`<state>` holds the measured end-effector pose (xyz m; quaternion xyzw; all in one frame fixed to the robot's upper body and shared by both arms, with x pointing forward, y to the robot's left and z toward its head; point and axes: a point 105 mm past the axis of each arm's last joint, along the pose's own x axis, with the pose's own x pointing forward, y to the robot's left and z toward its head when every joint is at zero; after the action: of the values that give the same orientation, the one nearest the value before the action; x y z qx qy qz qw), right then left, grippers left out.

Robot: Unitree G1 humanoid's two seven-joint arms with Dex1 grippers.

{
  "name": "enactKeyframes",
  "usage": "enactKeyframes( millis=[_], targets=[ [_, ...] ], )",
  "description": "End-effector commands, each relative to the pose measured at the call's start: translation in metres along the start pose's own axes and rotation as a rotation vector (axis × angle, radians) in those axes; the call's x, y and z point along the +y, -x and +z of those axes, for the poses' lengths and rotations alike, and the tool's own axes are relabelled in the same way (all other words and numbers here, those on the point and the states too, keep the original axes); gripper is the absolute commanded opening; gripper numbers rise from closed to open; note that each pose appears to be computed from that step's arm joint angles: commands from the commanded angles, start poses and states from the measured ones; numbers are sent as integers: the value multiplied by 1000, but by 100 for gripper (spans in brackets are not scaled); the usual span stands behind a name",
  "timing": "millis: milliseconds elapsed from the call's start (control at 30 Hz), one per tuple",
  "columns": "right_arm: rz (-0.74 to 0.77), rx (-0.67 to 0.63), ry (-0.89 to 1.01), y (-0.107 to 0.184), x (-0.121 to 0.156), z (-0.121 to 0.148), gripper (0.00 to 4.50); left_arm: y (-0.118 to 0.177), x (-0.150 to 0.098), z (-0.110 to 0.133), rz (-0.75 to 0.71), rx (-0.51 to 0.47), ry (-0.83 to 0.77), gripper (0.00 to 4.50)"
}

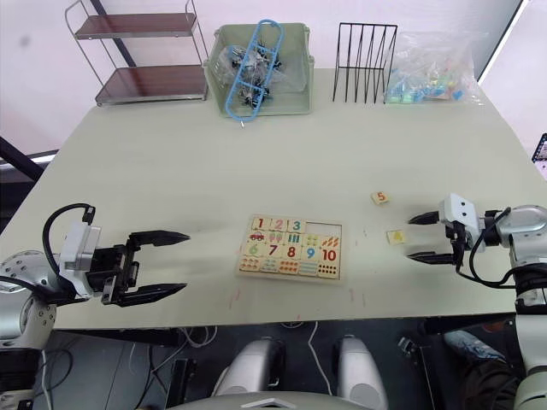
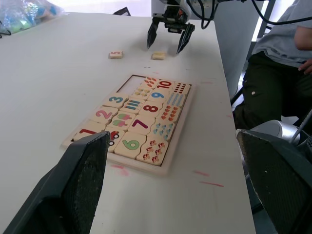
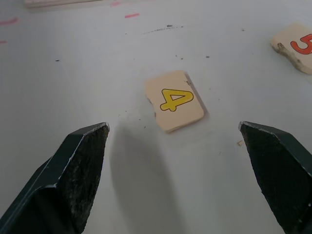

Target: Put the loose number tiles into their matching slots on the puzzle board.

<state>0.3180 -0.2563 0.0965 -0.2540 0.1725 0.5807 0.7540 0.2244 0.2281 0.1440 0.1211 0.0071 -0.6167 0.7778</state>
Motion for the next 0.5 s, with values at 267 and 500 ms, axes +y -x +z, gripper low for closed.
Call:
enactKeyframes(
  millis=[267, 500],
  targets=[
    [46, 13, 49, -11, -2, 3, 450, -3, 0, 15, -4, -23, -52, 438],
    [59, 20, 50, -12, 2, 0, 279, -2, -2, 15, 0, -28, -45, 450]
  ],
)
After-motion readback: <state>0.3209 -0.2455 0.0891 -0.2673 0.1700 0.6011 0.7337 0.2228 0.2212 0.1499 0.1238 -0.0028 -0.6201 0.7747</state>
